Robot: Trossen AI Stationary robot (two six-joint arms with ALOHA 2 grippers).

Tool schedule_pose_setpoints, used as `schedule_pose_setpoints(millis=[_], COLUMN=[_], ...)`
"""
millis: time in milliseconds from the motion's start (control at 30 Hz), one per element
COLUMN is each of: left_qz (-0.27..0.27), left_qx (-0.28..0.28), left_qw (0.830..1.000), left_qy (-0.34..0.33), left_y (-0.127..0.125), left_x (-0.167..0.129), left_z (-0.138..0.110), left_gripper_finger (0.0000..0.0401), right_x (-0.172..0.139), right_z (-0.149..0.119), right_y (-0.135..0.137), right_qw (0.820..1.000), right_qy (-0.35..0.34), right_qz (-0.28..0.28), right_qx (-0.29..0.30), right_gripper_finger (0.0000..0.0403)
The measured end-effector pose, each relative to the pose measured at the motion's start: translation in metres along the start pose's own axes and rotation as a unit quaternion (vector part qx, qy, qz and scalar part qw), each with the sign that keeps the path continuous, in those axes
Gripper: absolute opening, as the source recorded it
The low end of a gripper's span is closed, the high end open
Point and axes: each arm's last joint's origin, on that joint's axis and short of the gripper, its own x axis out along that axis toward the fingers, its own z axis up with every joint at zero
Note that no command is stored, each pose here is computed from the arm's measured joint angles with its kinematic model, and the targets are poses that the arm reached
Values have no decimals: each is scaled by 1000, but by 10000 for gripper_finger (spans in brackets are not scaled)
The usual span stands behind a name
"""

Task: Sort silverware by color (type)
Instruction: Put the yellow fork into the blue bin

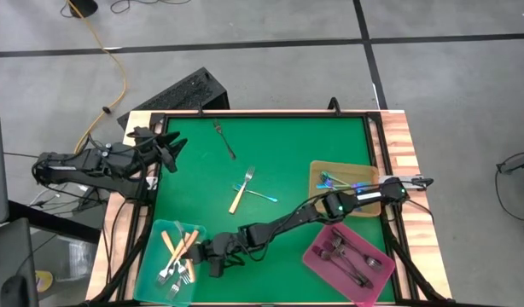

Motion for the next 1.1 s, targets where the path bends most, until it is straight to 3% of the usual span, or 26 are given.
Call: schedule_pose_setpoints(millis=[467,600,767,1100], left_qz=[5,6,6,6], left_qx=[-3,-2,-2,-2], left_qw=[1000,1000,1000,1000], left_qy=[-2,0,0,-1], left_y=[0,1,1,1], left_x=[0,0,0,0], left_z=[0,0,0,0], left_gripper_finger=[192,192,192,192], right_x=[0,0,0,0], right_z=[3,-1,-5,1], right_y=[0,-5,-6,-8], right_qw=[1000,999,995,991], right_qy=[-6,4,6,-3], right_qz=[0,-28,-36,-43], right_qx=[31,35,91,127], right_gripper_finger=[83,83,84,146])
